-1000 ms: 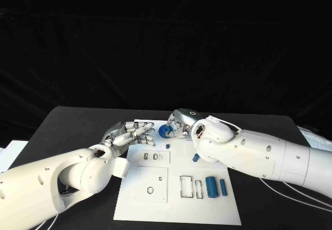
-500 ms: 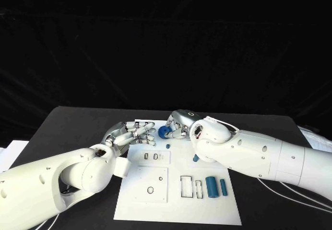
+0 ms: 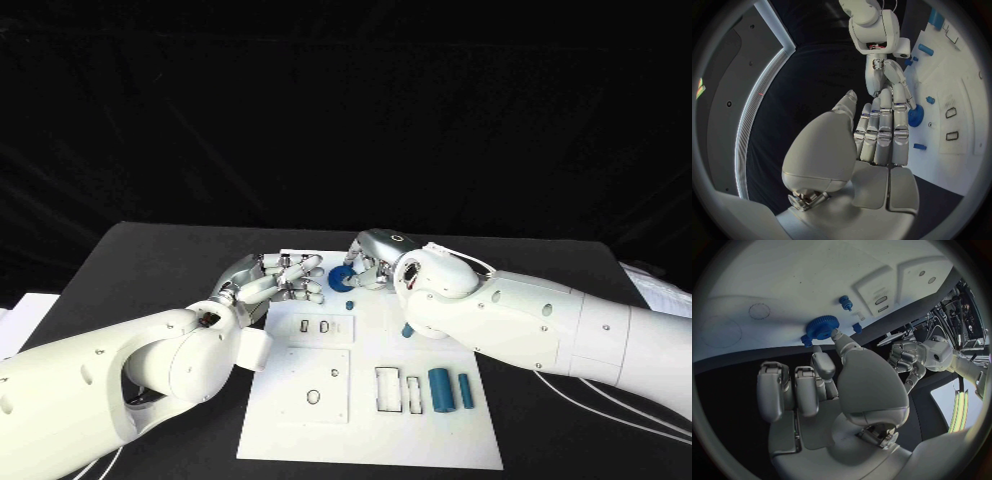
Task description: Assemble the parts on the task board
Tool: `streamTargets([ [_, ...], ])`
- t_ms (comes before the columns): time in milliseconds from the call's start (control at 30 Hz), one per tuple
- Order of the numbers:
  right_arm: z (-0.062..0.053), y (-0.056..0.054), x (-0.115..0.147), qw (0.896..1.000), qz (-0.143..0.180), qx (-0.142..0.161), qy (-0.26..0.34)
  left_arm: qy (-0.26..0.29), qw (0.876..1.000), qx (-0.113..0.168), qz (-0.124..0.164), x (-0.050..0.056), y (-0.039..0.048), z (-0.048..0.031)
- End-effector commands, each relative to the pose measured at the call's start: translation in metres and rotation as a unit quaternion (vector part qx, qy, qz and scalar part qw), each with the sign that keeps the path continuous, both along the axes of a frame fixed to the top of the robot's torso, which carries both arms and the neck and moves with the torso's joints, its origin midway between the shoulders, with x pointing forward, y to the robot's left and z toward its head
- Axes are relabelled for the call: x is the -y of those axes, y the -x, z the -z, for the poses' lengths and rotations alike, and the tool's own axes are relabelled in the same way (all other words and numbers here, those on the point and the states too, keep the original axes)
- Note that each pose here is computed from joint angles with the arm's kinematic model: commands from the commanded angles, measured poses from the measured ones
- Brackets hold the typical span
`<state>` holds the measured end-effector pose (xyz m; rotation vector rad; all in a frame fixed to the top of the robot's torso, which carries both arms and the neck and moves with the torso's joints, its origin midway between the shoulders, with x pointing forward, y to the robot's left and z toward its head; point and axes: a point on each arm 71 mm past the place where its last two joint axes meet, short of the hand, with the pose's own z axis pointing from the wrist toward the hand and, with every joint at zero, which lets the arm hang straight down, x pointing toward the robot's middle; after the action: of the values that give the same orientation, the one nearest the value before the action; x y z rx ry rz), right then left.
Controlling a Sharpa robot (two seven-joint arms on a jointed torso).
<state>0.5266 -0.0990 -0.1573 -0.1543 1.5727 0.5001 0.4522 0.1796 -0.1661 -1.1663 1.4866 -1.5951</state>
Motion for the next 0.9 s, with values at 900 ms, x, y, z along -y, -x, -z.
streamTargets([
  [900,-0.019,0.022,0.152,0.986,-0.053,-0.037,-0.155,0.003,1.000,0.004,0.001,-0.006,-0.0051,0.0007],
])
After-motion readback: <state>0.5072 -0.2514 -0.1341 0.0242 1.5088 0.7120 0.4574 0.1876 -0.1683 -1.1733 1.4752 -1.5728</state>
